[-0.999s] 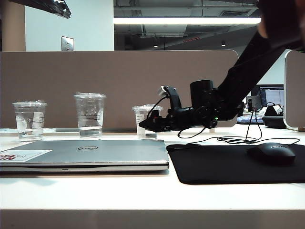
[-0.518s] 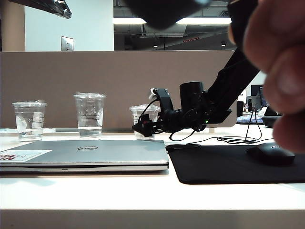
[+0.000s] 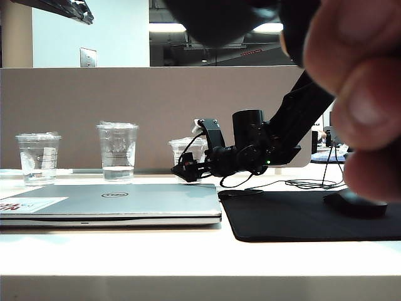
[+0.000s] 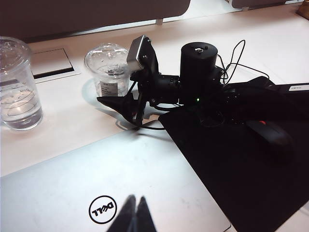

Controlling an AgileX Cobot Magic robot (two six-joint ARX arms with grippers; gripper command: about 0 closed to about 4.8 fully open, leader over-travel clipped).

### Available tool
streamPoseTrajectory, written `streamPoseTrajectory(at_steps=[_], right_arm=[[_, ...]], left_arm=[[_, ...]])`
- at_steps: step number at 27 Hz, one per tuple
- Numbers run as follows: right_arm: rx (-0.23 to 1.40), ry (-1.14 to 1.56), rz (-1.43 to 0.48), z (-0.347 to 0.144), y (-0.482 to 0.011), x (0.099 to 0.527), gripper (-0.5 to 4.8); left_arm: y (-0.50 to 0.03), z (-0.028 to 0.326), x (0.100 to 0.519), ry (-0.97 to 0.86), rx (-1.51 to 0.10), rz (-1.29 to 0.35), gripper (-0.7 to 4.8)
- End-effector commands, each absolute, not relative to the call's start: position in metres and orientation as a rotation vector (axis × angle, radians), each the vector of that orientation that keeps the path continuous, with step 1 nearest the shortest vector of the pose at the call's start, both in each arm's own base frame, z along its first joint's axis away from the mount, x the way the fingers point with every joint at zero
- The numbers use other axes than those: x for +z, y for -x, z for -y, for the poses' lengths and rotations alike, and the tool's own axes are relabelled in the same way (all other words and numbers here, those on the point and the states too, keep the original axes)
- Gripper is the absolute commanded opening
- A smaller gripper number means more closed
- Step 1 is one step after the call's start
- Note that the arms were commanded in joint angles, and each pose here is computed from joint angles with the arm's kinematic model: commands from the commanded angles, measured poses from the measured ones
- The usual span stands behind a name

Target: Pick up the coffee cup on the right and place it on the right side of the laptop.

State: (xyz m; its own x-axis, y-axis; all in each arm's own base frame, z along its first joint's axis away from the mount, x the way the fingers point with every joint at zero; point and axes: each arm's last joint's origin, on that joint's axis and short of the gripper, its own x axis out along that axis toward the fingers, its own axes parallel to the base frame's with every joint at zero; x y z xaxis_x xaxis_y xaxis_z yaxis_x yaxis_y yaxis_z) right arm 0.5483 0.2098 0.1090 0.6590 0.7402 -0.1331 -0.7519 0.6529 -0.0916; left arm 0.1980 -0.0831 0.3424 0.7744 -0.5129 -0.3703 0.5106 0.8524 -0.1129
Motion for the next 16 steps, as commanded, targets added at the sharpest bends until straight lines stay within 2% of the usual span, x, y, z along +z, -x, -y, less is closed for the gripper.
streamPoseTrajectory(at_steps=[1, 3, 4, 7, 8, 16], right_arm=[[0.845, 0.147, -0.048, -0.2107, -0.5488, 0.1169, 4.78], [0.845, 0.147, -0.048, -0.2107, -0.5488, 0.1169, 4.73], [0.845, 0.147, -0.048, -0.2105, -0.5489, 0.1169, 4.37], [0.844, 0.147, -0.048, -0.2103, -0.5489, 0.1169, 2.84], [0.844, 0.147, -0.047, -0.21, -0.549, 0.1169, 2.64], [0.854, 0.131, -0.05, -0.2067, -0.5498, 0.1221, 2.61]], left_arm=[[-0.1979, 0.0831, 0.3462, 0.009, -0.561, -0.382, -0.06], [-0.1979, 0.0831, 0.3462, 0.009, -0.561, -0.382, -0.06], [-0.1979, 0.0831, 0.3462, 0.009, -0.561, -0.382, -0.06], [-0.1979, 0.0831, 0.3462, 0.009, -0.561, -0.382, -0.06], [-0.1978, 0.083, 0.3461, 0.009, -0.561, -0.383, -0.06], [-0.1979, 0.083, 0.346, 0.006, -0.561, -0.382, -0.06]])
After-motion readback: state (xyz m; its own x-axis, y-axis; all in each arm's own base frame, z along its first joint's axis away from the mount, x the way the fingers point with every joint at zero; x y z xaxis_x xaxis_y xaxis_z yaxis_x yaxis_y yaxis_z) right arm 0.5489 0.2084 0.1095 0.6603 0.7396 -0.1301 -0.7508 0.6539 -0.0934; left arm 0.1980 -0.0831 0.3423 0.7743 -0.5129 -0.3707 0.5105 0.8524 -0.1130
